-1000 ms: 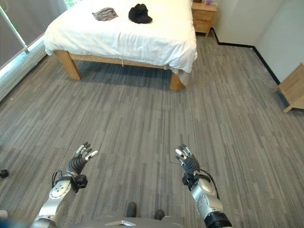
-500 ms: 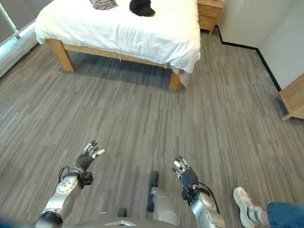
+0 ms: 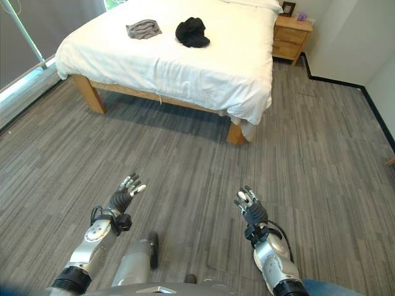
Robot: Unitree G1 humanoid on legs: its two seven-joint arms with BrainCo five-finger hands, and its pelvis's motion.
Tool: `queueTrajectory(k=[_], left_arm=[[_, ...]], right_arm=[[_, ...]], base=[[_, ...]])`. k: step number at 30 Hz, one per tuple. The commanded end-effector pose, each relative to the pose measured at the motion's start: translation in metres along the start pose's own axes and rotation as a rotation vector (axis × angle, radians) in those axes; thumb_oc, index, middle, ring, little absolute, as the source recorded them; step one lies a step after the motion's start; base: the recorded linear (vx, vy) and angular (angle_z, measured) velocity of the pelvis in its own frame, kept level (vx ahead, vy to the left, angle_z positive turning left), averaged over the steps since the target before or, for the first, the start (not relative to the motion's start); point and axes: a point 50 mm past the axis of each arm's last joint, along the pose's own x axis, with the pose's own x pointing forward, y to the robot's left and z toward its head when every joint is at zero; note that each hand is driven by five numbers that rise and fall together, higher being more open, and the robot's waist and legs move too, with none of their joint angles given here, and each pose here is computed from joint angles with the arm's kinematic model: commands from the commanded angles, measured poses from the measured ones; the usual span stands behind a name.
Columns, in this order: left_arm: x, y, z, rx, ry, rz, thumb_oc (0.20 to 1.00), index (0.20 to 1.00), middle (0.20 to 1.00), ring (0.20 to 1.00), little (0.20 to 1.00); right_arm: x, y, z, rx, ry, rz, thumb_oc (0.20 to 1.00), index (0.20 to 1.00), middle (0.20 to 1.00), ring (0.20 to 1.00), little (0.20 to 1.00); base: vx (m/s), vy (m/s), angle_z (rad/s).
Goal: Pick up bed clothes into laundry basket.
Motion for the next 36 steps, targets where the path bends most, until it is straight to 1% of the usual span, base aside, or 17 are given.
queueTrajectory(k=[1, 4, 6, 9, 11, 13, 16, 18, 25, 29, 31, 32, 33, 36], left_arm=[[0.003, 0.001, 0.046, 0.027, -0.196, -0.032, 1.000, 1.000, 1.000, 1.000, 1.000], [-0.001, 0.008, 0.052, 0.027, -0.222, -0.018, 1.000, 1.000, 1.000, 1.000, 1.000], [0.000, 0.008, 0.045, 0.041, -0.189, -0.015, 1.000, 1.000, 1.000, 1.000, 1.000], [0.002, 0.004, 0.044, 0.033, -0.180, -0.018, 1.000, 1.000, 1.000, 1.000, 1.000], [0.000, 0.008, 0.042, 0.054, -0.170, -0.021, 1.000, 1.000, 1.000, 1.000, 1.000], [0.001, 0.008, 0.043, 0.063, -0.164, -0.020, 1.000, 1.000, 1.000, 1.000, 1.000], [-0.001, 0.005, 0.041, 0.061, -0.162, -0.060, 1.000, 1.000, 1.000, 1.000, 1.000], [-0.001, 0.004, 0.036, 0.074, -0.144, -0.054, 1.000, 1.000, 1.000, 1.000, 1.000], [0.000, 0.003, 0.039, 0.082, -0.167, -0.060, 1.000, 1.000, 1.000, 1.000, 1.000], [0.001, -0.001, 0.036, 0.052, -0.165, -0.055, 1.000, 1.000, 1.000, 1.000, 1.000], [0.007, -0.005, 0.041, 0.021, -0.180, -0.046, 1.000, 1.000, 1.000, 1.000, 1.000], [0.009, -0.006, 0.043, -0.019, -0.189, -0.036, 1.000, 1.000, 1.000, 1.000, 1.000], [0.011, -0.012, 0.046, -0.066, -0.193, -0.059, 1.000, 1.000, 1.000, 1.000, 1.000], [0.014, -0.016, 0.053, -0.039, -0.208, -0.081, 1.000, 1.000, 1.000, 1.000, 1.000]], right_arm=[[0.004, 0.014, 0.029, -0.089, -0.109, 0.103, 1.000, 1.000, 1.000, 1.000, 1.000], [0.005, 0.023, 0.025, -0.116, -0.085, 0.150, 1.000, 1.000, 1.000, 1.000, 1.000], [0.004, 0.022, 0.018, -0.127, -0.075, 0.129, 1.000, 1.000, 1.000, 1.000, 1.000], [0.001, 0.030, 0.011, -0.020, -0.089, 0.135, 1.000, 1.000, 1.000, 1.000, 1.000], [-0.001, 0.034, 0.014, -0.096, -0.090, 0.169, 1.000, 1.000, 1.000, 1.000, 1.000], [-0.001, 0.036, 0.014, -0.098, -0.086, 0.180, 1.000, 1.000, 1.000, 1.000, 1.000], [-0.003, 0.032, 0.015, -0.113, -0.083, 0.180, 1.000, 1.000, 1.000, 1.000, 1.000], [-0.002, 0.031, 0.013, -0.098, -0.078, 0.167, 1.000, 1.000, 1.000, 1.000, 1.000], [-0.003, 0.025, 0.016, -0.098, -0.092, 0.140, 1.000, 1.000, 1.000, 1.000, 1.000], [-0.003, 0.019, 0.021, -0.097, -0.112, 0.124, 1.000, 1.000, 1.000, 1.000, 1.000], [0.001, 0.018, 0.026, -0.091, -0.124, 0.108, 1.000, 1.000, 1.000, 1.000, 1.000], [0.005, 0.018, 0.031, -0.071, -0.140, 0.096, 1.000, 1.000, 1.000, 1.000, 1.000], [0.006, 0.017, 0.034, -0.021, -0.156, 0.085, 1.000, 1.000, 1.000, 1.000, 1.000], [0.002, 0.010, 0.034, -0.057, -0.136, 0.067, 1.000, 1.000, 1.000, 1.000, 1.000]], base=[[0.62, 0.126, -0.41], [0.54, 0.173, -0.68], [0.48, 0.293, -0.67], [0.40, 0.379, -0.31], [0.41, 0.255, 0.31], [0.47, 0.065, 0.52], [0.43, -0.094, 0.45], [0.52, -0.182, 0.57], [0.45, -0.143, 0.13], [0.45, -0.210, 0.52], [0.30, -0.196, 0.17], [0.33, -0.355, 0.03], [0.33, -0.356, -0.17], [0.34, -0.354, -0.11]])
